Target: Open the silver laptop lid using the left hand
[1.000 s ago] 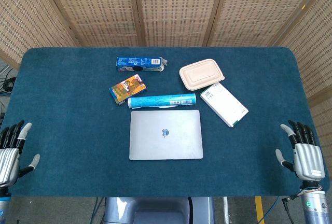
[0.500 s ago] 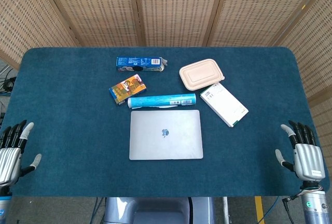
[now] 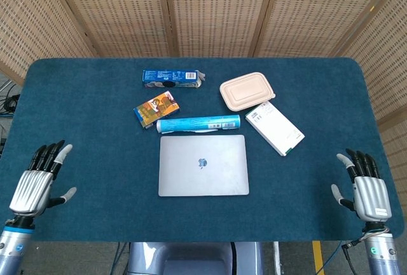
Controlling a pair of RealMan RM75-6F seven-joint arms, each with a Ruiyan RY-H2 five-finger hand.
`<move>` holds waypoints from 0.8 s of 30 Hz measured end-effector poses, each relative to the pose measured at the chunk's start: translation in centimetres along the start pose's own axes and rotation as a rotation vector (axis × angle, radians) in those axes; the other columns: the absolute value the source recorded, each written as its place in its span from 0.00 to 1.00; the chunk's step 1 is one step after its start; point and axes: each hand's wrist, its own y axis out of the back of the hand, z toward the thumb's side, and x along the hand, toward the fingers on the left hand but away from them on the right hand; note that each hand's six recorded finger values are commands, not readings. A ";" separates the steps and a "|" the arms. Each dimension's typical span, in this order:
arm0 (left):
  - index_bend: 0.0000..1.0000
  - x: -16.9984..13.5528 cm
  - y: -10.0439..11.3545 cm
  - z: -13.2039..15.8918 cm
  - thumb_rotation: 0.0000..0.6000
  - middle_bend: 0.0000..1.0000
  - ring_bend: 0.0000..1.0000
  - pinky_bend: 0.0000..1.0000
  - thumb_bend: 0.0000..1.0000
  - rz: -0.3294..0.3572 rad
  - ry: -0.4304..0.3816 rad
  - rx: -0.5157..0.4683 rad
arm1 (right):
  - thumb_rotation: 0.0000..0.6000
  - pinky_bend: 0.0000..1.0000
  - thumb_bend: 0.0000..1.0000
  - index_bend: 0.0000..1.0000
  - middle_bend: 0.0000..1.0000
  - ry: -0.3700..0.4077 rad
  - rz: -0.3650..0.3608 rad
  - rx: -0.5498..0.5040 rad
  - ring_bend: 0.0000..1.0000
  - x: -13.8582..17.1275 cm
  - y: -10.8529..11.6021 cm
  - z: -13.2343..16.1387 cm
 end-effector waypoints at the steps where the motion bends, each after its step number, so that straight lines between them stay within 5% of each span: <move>1: 0.05 0.3 0.0 0.4 1.00 0.00 0.00 0.00 0.21 -0.004 -0.016 0.000 | 1.00 0.00 0.38 0.17 0.10 0.002 0.000 0.000 0.00 0.0 0.0 0.1; 24: 0.05 8.2 -5.4 17.0 1.00 0.00 0.00 0.00 0.16 -0.207 -0.469 0.016 | 1.00 0.00 0.38 0.17 0.10 0.079 0.045 0.010 0.00 0.2 -0.7 2.0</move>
